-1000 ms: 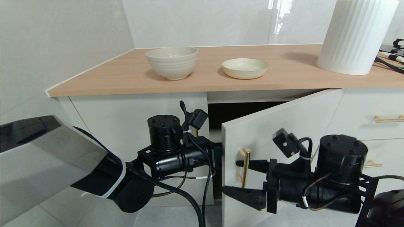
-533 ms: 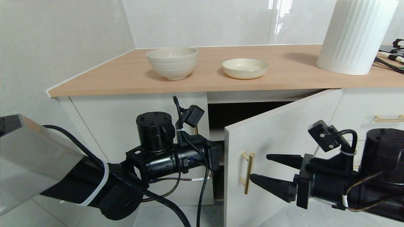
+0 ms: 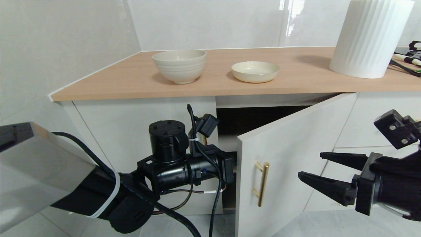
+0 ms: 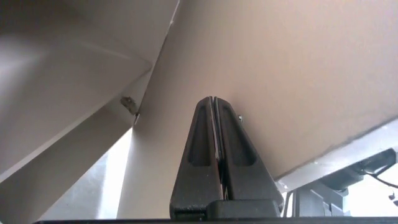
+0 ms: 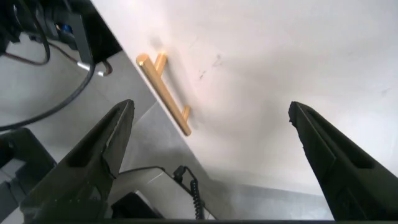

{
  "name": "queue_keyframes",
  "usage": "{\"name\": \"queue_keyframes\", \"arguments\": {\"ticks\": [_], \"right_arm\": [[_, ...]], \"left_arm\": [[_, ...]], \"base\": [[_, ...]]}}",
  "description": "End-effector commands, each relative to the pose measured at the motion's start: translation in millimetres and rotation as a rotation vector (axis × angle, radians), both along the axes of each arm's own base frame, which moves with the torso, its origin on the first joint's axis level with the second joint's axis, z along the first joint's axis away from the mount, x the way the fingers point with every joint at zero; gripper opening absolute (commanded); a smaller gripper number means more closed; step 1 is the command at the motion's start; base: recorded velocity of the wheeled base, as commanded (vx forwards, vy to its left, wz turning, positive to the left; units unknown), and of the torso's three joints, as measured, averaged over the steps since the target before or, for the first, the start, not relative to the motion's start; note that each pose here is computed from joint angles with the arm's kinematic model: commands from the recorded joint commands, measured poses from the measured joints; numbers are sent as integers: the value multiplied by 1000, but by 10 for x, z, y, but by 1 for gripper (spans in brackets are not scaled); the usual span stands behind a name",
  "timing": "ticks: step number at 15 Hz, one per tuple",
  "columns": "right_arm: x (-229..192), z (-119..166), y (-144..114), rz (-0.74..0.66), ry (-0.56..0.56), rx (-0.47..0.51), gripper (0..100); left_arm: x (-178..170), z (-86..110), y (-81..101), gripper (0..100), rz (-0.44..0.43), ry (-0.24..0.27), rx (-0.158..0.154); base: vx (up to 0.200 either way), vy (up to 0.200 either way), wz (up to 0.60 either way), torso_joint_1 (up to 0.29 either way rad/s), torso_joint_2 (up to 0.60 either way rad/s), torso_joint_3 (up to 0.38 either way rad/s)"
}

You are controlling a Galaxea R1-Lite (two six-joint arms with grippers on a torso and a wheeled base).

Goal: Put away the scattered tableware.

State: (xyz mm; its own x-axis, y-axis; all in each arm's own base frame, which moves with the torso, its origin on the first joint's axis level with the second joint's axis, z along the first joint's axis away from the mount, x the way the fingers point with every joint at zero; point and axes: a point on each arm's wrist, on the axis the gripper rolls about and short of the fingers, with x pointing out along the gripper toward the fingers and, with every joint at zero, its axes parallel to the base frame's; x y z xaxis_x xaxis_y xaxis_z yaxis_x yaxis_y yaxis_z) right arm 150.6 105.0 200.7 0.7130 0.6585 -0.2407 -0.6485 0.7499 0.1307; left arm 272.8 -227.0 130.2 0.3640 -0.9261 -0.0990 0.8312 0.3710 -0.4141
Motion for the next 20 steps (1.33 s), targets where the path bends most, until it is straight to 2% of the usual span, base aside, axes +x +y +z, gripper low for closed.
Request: {"name": "queue_keyframes", "arguments": {"ticks": [1,2,6,8,11,15,17,20], "right_arm": [[-54,5,-36,0,-10,6,100],[-61,2,-41,0,-10,6,100],[-74,-12,-49,4,-6,6,100],[-104,13,-68,6,-18,15,100],[-173,76,-114,6,-50,36,100],[-204,101,-131,12,-62,45,100],[-231,154,-153,8,-85,61,100],[-289,264,-191,8,-131,94,100]], "left_arm": [[-16,-2,-32,0,-9,0,0],[-10,-9,-51,0,-12,0,0],[-25,-80,-204,0,-48,8,6],[4,-88,-344,0,-70,5,2],[36,-22,-485,0,-92,35,27],[74,33,-530,0,-94,39,33],[42,51,-541,0,-101,56,47],[-4,87,-631,0,-124,59,50]], "base": [[0,0,0,0,0,0],[0,0,0,0,0,0],[-200,0,0,7,5,0],[0,0,0,0,0,0],[0,0,0,0,0,0],[0,0,0,0,0,0],[0,0,0,0,0,0],[-67,0,0,1,-1,1]]}}
